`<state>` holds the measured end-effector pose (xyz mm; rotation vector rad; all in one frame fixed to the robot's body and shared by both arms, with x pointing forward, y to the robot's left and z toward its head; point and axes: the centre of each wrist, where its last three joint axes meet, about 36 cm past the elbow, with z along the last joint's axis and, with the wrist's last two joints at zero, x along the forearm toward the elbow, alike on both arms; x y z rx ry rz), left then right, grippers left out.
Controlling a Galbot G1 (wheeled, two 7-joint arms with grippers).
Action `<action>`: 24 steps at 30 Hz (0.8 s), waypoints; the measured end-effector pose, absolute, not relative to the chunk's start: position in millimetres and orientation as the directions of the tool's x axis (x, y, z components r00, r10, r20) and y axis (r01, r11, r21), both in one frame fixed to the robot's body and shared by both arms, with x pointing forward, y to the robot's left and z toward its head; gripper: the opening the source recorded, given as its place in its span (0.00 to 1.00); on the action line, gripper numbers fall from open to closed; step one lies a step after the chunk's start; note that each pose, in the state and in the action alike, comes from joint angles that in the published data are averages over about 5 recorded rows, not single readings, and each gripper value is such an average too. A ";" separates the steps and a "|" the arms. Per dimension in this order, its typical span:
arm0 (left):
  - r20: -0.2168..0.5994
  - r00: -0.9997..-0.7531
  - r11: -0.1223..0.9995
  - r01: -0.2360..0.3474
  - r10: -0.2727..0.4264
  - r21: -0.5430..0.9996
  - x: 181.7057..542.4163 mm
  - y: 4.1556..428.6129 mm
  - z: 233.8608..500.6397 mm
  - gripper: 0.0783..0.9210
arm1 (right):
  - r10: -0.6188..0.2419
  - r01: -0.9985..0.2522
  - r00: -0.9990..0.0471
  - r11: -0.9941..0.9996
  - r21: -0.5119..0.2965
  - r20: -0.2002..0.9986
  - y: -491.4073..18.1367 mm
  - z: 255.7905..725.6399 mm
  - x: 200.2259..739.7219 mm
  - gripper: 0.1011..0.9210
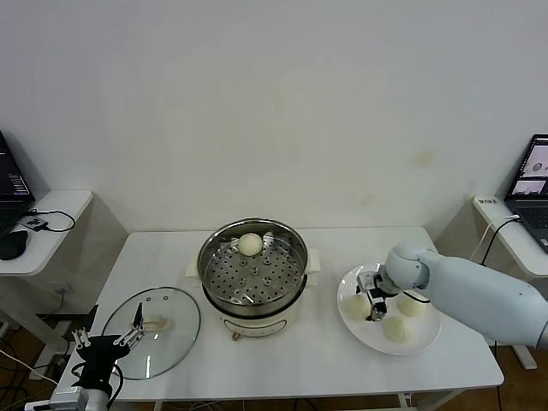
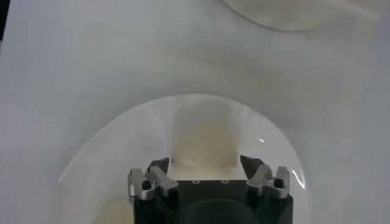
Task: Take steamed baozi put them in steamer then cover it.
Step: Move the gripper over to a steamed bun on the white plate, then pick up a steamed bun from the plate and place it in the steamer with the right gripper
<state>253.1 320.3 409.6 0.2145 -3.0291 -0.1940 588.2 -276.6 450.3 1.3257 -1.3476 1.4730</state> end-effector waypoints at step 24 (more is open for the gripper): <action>0.070 -0.990 0.986 -0.112 -0.121 0.123 255.4 313.6 416.4 0.88 | -0.181 -0.933 -0.307 -0.137 -0.333 0.934 -285.4 556.2 604.5 0.53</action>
